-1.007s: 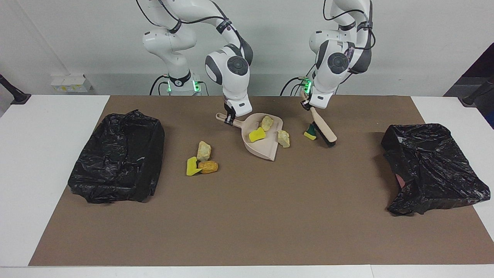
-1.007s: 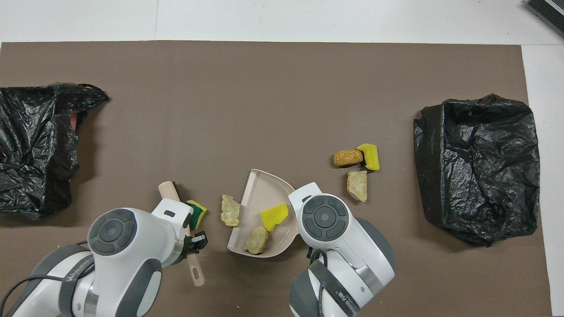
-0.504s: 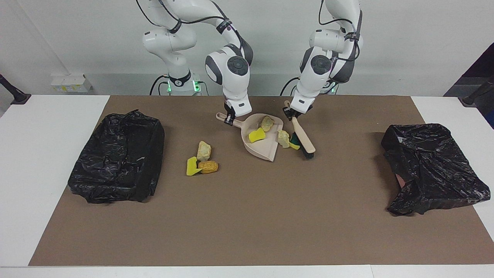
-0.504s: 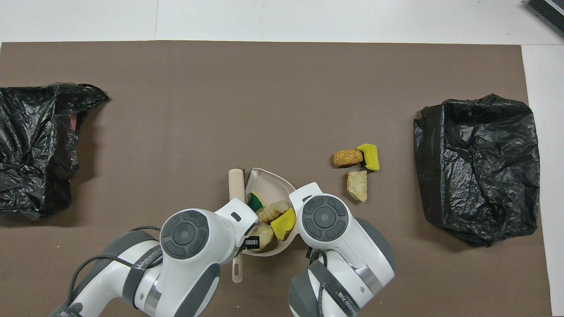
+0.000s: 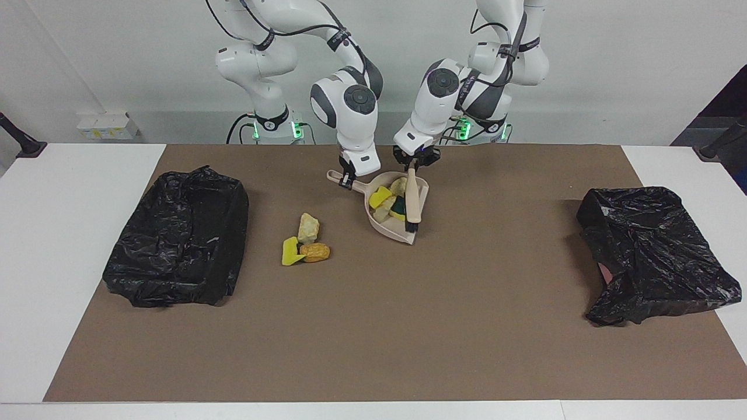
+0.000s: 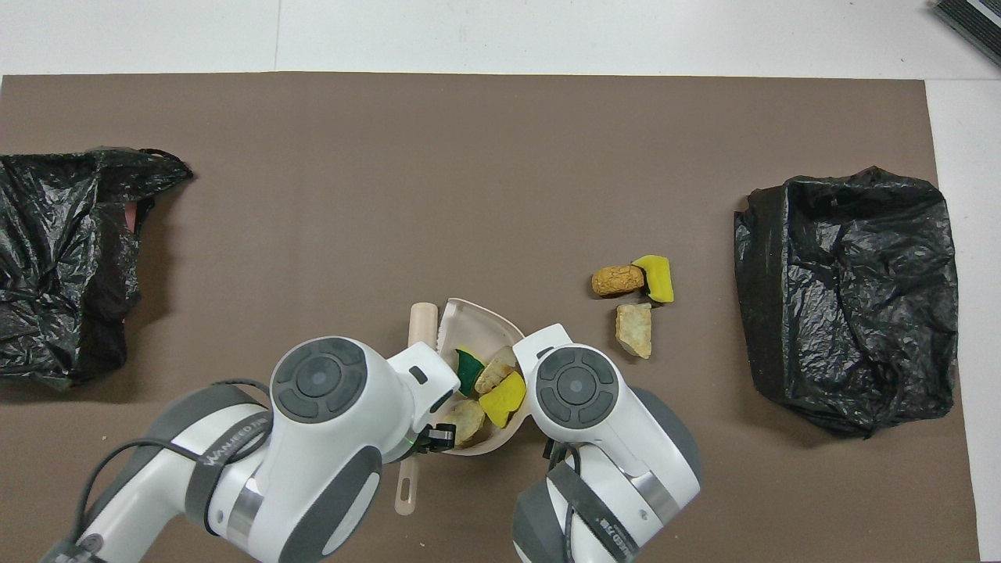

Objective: Sweep and dump trash in bin
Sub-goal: 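Sweep the remaining sponge and trash into the dustpan with the left gripper, then carry the loaded dustpan with the right gripper over the nearer black bag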

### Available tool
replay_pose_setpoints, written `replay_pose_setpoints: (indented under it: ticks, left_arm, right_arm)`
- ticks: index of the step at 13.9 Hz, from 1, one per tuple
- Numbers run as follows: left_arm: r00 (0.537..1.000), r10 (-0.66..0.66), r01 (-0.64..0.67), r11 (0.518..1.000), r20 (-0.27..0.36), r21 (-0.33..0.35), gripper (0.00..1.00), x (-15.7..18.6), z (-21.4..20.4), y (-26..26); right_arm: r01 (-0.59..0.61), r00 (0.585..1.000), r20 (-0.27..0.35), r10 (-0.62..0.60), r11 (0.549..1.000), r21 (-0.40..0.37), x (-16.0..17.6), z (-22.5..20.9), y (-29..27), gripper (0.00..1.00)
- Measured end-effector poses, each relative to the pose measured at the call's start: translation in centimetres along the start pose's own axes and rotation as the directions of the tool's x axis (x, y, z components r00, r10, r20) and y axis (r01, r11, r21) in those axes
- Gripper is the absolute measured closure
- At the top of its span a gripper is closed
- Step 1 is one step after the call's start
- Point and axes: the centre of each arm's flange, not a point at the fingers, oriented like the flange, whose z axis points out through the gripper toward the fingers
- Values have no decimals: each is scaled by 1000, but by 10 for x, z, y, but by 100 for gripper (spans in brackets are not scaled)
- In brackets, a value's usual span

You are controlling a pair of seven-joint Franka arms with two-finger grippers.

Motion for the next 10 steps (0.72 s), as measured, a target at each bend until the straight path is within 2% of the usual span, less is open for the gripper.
replay_pose_setpoints:
  ticks: [3, 7, 10]
  left_arm:
    - [1000, -15, 15, 1000, 4, -5, 74, 5, -6, -14]
    - [1000, -27, 26, 999, 15, 27, 74, -5, -19, -25]
    - [1000, -3, 2, 998, 9, 65, 74, -28, -12, -12]
  right_arm:
    - [-1, 1000, 1, 1, 1000, 1, 0, 0, 0, 68]
    - [-31, 999, 11, 31, 1000, -2, -11, -18, 9, 68]
    - [-47, 998, 29, 47, 999, -5, -56, -60, 36, 68]
